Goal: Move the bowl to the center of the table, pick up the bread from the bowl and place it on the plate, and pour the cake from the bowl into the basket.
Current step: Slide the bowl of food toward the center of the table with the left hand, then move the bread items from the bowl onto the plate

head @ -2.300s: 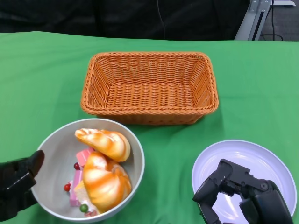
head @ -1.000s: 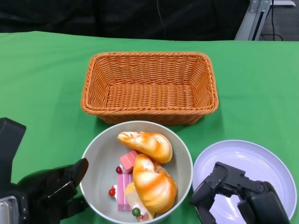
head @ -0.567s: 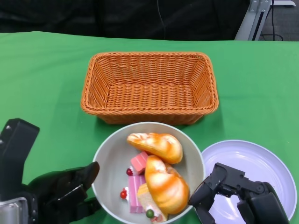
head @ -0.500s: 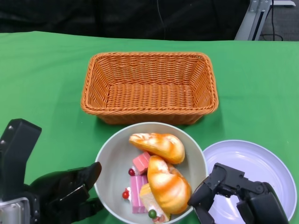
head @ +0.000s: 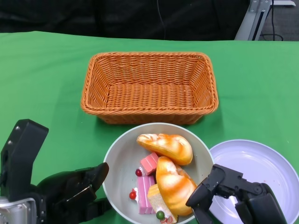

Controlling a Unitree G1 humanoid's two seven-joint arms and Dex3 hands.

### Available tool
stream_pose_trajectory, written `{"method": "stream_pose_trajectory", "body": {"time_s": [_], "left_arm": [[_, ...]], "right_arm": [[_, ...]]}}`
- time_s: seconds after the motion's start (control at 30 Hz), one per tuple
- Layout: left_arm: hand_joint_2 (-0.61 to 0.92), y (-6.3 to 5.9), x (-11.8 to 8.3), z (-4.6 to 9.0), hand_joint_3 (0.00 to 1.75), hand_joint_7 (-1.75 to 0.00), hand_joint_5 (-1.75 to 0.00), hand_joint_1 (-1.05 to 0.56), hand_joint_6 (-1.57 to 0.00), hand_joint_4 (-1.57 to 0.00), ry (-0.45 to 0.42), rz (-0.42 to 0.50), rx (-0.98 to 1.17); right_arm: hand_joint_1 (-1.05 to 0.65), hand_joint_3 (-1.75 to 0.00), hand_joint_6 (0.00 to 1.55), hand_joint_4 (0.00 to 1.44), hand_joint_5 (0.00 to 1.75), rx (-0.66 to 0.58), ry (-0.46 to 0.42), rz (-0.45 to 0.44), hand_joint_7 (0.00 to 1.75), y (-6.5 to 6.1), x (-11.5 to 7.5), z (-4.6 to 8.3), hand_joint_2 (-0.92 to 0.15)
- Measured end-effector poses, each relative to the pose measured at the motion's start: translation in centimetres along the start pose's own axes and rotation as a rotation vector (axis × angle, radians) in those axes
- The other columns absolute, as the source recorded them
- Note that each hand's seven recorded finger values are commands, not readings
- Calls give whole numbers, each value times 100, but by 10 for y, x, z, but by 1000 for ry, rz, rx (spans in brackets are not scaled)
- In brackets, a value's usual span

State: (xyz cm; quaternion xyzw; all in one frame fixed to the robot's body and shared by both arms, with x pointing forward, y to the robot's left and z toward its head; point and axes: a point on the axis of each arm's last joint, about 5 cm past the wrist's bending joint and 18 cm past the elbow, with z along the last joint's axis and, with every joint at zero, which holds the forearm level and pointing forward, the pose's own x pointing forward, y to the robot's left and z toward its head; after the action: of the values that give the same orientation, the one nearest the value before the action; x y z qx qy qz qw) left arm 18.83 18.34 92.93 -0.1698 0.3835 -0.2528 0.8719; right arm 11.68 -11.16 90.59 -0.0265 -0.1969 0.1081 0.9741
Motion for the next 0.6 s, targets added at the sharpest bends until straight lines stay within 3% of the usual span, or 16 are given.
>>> {"method": "stream_pose_trajectory", "body": {"time_s": [0.33, 0.6], "left_arm": [[92, 4, -12, 6, 61, 0, 0, -71, 0, 0, -34, 38, 38], [92, 12, -24, 11, 60, 0, 0, -70, 0, 0, -74, 92, 48]], "right_arm": [[-27, -110, 81, 87, 154, -1, 3, -1, 126, -1, 0, 0, -42], [-27, -103, 81, 87, 154, -4, 0, 2, 125, -2, -1, 1, -46]]}}
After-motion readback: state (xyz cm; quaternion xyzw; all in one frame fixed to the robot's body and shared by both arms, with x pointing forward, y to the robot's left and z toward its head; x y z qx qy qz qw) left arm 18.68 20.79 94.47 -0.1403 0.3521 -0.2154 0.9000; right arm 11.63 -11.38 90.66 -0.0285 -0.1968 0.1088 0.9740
